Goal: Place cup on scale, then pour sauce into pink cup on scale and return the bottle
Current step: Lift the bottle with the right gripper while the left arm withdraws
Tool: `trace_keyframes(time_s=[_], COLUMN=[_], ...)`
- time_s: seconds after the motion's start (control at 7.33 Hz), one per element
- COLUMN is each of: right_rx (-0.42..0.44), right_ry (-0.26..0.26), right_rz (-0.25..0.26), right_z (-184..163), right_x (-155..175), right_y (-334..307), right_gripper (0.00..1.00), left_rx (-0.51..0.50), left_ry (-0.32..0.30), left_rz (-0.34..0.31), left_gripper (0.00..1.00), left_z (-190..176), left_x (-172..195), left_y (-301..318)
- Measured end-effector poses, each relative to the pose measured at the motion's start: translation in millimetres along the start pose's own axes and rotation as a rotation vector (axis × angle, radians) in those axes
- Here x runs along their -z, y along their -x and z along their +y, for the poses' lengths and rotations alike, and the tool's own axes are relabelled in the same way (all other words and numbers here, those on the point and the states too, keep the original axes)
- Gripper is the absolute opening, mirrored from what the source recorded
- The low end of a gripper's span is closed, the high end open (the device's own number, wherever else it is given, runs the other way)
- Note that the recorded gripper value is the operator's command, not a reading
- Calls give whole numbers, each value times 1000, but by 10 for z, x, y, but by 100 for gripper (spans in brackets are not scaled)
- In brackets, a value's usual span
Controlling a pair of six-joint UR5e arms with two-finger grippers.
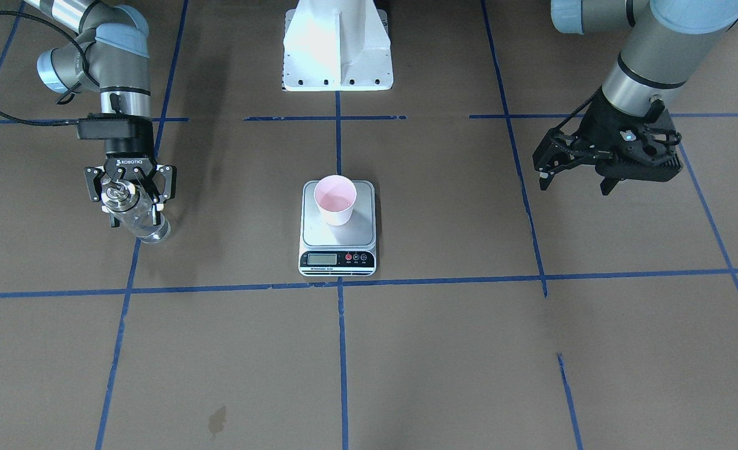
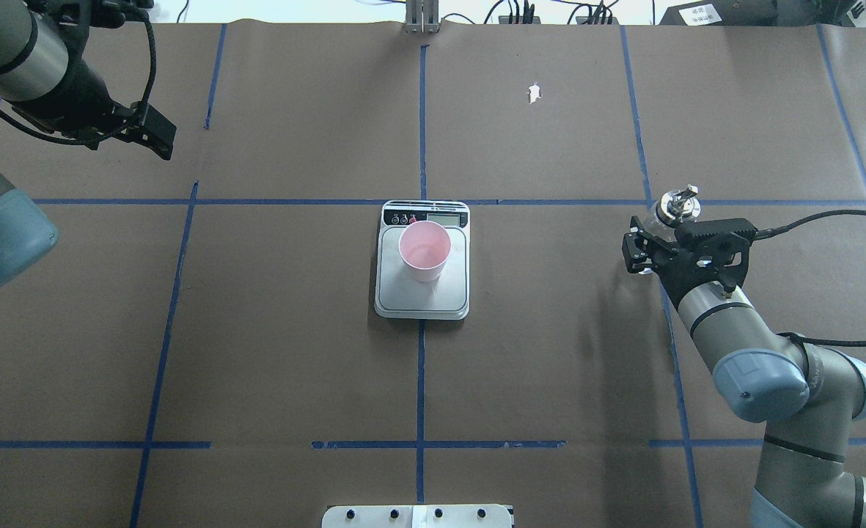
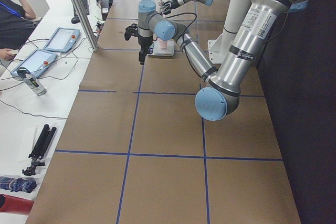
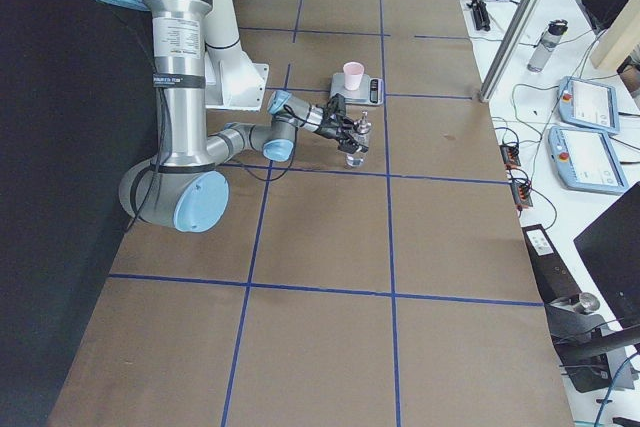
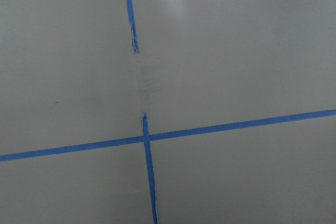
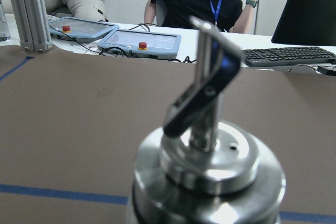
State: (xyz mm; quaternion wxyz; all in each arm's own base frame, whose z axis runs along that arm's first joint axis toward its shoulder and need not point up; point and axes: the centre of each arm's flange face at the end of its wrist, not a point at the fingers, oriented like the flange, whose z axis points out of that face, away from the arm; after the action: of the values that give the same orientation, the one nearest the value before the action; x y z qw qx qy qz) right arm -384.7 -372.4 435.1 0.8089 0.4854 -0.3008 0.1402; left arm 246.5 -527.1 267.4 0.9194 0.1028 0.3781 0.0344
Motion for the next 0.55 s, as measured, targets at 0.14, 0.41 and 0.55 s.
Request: trace_keyframes(time_s=[0.14, 0.41, 0.55], right_rx=[15, 97, 150], right_ry=[-5, -35, -57], right_rz=[-11, -17, -14], right_z=[-99, -233, -322], right_x=[25, 64, 85], right_y=[14, 113, 199], right_gripper=[0, 0, 0], left_rx=[3, -19, -63], left_ry=[-3, -23, -35], left_rz=[-1, -7, -19], left_gripper=[100, 100, 100], left_z=[-11, -80, -127], left_x=[15, 116, 179], left_y=[18, 148, 283])
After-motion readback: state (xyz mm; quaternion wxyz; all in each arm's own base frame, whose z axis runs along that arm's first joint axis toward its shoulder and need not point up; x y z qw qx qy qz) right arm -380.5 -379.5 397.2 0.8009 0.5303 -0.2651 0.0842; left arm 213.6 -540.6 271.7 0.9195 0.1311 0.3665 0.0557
